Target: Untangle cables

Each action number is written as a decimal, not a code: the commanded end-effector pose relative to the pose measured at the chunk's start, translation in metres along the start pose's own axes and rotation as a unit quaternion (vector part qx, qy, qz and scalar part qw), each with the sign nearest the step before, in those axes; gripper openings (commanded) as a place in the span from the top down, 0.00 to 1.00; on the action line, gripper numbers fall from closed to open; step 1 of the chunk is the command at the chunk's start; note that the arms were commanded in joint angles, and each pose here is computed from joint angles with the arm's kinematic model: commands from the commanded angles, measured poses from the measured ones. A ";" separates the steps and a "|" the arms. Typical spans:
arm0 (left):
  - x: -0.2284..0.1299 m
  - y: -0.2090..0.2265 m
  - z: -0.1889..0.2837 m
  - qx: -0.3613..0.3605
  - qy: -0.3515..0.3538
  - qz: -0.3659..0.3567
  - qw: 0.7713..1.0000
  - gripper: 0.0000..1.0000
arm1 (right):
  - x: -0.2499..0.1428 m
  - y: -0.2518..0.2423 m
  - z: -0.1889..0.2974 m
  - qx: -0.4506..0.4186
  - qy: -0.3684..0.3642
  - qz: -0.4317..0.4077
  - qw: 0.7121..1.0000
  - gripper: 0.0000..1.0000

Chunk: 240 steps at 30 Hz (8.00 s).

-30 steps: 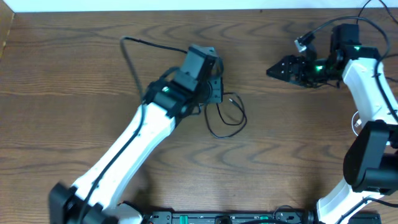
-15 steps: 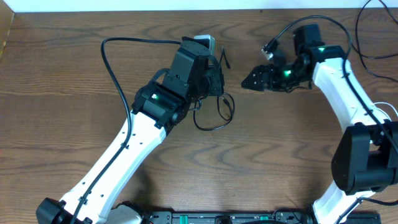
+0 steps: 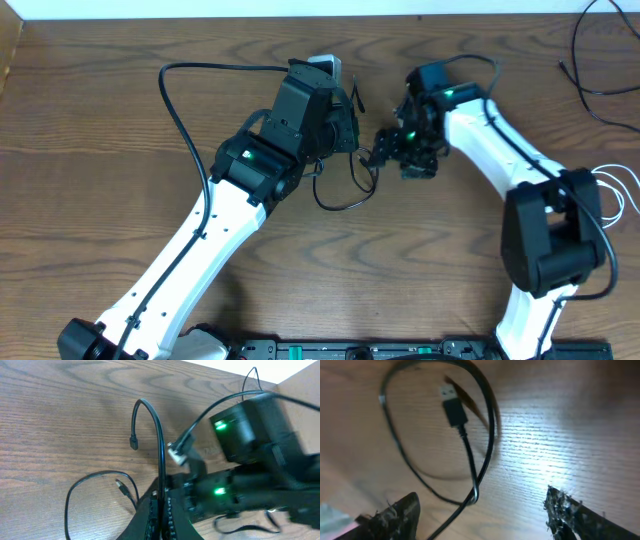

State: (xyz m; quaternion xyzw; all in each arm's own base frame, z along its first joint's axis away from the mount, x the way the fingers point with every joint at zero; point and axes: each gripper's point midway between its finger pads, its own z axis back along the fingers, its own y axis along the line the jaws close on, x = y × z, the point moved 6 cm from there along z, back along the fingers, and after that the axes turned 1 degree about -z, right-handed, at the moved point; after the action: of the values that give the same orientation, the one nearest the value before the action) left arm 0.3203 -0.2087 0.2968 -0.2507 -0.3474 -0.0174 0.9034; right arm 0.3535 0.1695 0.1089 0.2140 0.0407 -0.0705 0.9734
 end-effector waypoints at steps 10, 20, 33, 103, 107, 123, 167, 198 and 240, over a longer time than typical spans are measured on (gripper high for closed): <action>0.003 0.000 0.006 -0.001 -0.007 0.006 1.000 0.93 | -0.019 0.010 -0.059 -0.046 0.040 -0.042 0.997 0.53; -0.003 0.003 0.006 0.008 0.008 0.007 1.000 0.92 | -0.011 0.006 -0.055 -0.056 0.017 -0.028 0.998 0.99; -0.022 0.015 0.007 0.040 0.059 0.010 0.997 0.31 | 0.033 -0.017 0.128 0.050 -0.200 -0.016 0.978 0.99; -0.016 0.013 -0.018 0.031 0.045 0.007 0.998 0.23 | 0.084 -0.325 0.319 0.076 -0.515 -0.304 0.797 0.99; -0.016 0.013 -0.018 0.031 0.045 0.007 0.998 0.23 | 0.093 -0.301 0.304 0.080 -0.492 -0.288 0.818 0.99; -0.016 0.014 -0.018 0.032 0.046 0.007 0.998 0.24 | 0.091 -0.283 0.214 0.022 -0.400 -0.304 0.864 0.93; -0.010 -0.011 0.016 -0.056 0.033 -0.255 0.965 0.01 | -0.089 -0.088 0.274 -0.082 -0.275 0.019 0.958 0.01; -0.010 -0.010 0.016 -0.056 0.034 -0.255 0.965 0.02 | -0.081 -0.101 0.275 -0.144 -0.409 0.094 0.896 0.01; -0.010 -0.010 0.016 -0.056 0.034 -0.255 0.965 0.02 | -0.151 -0.150 0.116 -0.073 -0.700 0.212 0.678 0.01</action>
State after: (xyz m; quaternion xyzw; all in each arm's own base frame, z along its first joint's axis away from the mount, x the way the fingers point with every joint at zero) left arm 0.2987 -0.2106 0.3011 -0.2006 -0.3631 -0.2671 0.8698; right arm 0.1867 0.0022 0.1717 0.0297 -0.6974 0.0111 0.7160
